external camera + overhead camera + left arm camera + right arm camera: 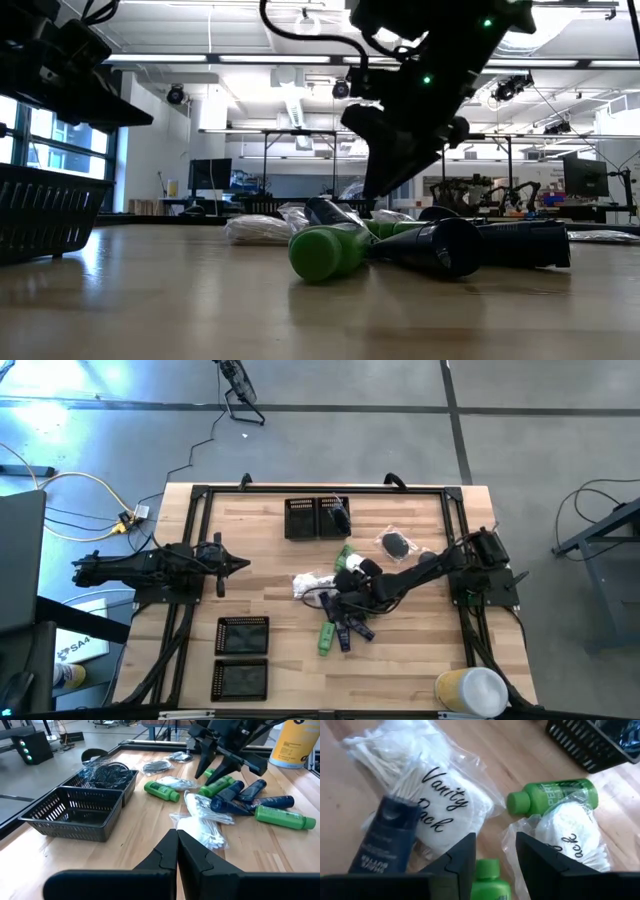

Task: Pick & Place Travel size toiletries
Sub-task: Put the white cotton pack into the top middle basket

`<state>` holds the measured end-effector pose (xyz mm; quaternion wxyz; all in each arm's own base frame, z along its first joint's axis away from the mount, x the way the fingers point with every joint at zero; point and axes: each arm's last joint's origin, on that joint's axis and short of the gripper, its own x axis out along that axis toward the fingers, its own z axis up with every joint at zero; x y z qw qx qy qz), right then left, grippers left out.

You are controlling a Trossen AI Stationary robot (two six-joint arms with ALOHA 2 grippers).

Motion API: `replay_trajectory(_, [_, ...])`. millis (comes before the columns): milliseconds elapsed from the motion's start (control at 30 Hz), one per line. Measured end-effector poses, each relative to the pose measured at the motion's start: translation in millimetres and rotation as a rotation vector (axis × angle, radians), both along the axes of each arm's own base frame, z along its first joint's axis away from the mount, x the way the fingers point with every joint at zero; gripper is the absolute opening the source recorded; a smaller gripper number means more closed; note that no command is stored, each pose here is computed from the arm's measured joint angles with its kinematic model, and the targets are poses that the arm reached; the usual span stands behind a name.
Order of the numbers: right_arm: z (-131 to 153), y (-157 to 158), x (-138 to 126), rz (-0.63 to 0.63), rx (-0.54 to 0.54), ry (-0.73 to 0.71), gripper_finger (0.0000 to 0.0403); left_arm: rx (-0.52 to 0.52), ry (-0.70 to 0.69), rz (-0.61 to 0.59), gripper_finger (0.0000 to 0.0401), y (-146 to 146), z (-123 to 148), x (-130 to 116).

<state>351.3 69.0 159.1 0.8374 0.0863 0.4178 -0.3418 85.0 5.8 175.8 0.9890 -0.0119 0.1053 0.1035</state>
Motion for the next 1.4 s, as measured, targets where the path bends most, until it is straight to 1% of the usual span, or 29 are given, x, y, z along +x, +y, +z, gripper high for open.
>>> replay_trajectory(100, [-6, -5, 2, -0.011, -0.004, 0.023, 0.0133, 0.000, 0.001, 0.000, 0.0000, 0, 0, 0])
replay_trajectory(267, [-20, -7, 3, 0.021, -0.029, 0.087, 0.0133, 0.000, 0.001, 0.000, 0.0000, 0, 0, 0])
replay_trajectory(367, [-24, -8, 4, -0.008, -0.110, 0.086, 0.0133, 0.000, 0.002, -0.003, 0.0000, 0, 0, 0])
replay_trajectory(467, [-24, -11, 5, 0.006, -0.149, 0.098, 0.0133, -0.001, 0.001, -0.003, 0.0000, 0, 0, 0])
replay_trajectory(600, [-27, -18, 6, 0.004, -0.117, 0.120, 0.0133, 0.014, 0.005, -0.006, 0.0000, 0, 0, 0])
replay_trajectory(767, [-26, -24, 7, -0.034, -0.118, 0.103, 0.0133, 0.018, 0.007, -0.006, 0.0000, 0, 0, 0])
replay_trajectory(1000, [-26, -29, 8, -0.050, -0.109, 0.103, 0.0129, 0.018, 0.008, -0.005, 0.0000, 0, 0, 0])
replay_trajectory(1100, [-26, -30, 8, -0.050, -0.109, 0.103, 0.0110, 0.019, 0.008, -0.003, 0.0000, 0, 0, 0])
replay_trajectory(1400, [-27, -29, 8, -0.042, -0.068, 0.105, 0.0023, 0.019, 0.012, -0.003, 0.0000, 0, -1, 0])
